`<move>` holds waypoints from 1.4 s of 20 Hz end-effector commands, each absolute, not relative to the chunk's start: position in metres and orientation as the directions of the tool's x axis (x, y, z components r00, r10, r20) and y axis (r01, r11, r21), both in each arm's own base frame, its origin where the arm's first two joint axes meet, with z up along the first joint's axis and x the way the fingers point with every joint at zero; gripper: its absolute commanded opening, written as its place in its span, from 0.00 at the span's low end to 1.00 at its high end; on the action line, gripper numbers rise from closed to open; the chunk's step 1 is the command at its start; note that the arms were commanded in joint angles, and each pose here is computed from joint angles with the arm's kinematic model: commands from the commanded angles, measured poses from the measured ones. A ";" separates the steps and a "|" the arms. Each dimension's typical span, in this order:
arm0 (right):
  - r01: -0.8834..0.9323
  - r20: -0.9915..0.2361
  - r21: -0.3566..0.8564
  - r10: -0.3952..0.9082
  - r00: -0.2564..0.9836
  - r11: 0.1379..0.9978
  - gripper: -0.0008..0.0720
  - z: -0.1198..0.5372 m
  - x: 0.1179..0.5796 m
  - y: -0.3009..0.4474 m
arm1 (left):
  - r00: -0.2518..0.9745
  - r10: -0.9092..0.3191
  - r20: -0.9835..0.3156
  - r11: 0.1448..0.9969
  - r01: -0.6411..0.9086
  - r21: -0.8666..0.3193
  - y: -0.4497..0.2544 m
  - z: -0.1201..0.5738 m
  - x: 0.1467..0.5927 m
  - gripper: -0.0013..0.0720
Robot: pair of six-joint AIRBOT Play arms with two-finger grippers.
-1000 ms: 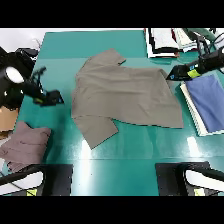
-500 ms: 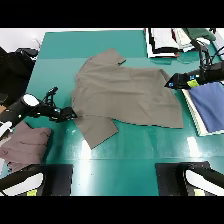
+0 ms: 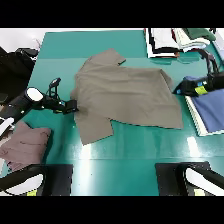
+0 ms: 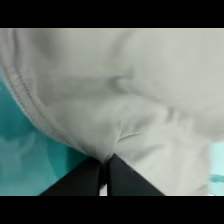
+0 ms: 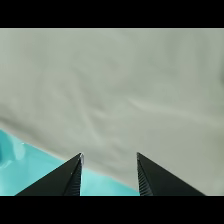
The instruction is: Fold the shirts.
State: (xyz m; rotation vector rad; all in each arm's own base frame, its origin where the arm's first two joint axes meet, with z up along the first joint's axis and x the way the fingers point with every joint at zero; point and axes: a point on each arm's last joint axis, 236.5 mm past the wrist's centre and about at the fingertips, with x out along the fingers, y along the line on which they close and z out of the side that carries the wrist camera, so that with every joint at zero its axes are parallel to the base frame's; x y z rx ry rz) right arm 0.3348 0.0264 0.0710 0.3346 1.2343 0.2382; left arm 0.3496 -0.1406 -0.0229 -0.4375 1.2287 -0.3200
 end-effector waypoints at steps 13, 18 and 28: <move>0.521 -0.836 0.525 0.521 0.171 0.673 0.59 -0.086 0.242 -0.030 | 0.380 -0.477 -0.793 0.873 0.101 -0.477 -0.144 0.027 0.366 0.06; 0.427 -0.840 0.531 0.522 0.149 0.732 0.18 -0.095 0.262 0.005 | 0.378 -0.479 -0.792 0.872 0.102 -0.478 -0.145 0.028 0.365 0.06; -0.147 -0.556 0.327 0.315 0.769 0.934 0.04 0.236 0.353 0.007 | 0.845 -0.484 -0.228 0.866 0.423 -0.268 -0.129 0.378 0.329 0.06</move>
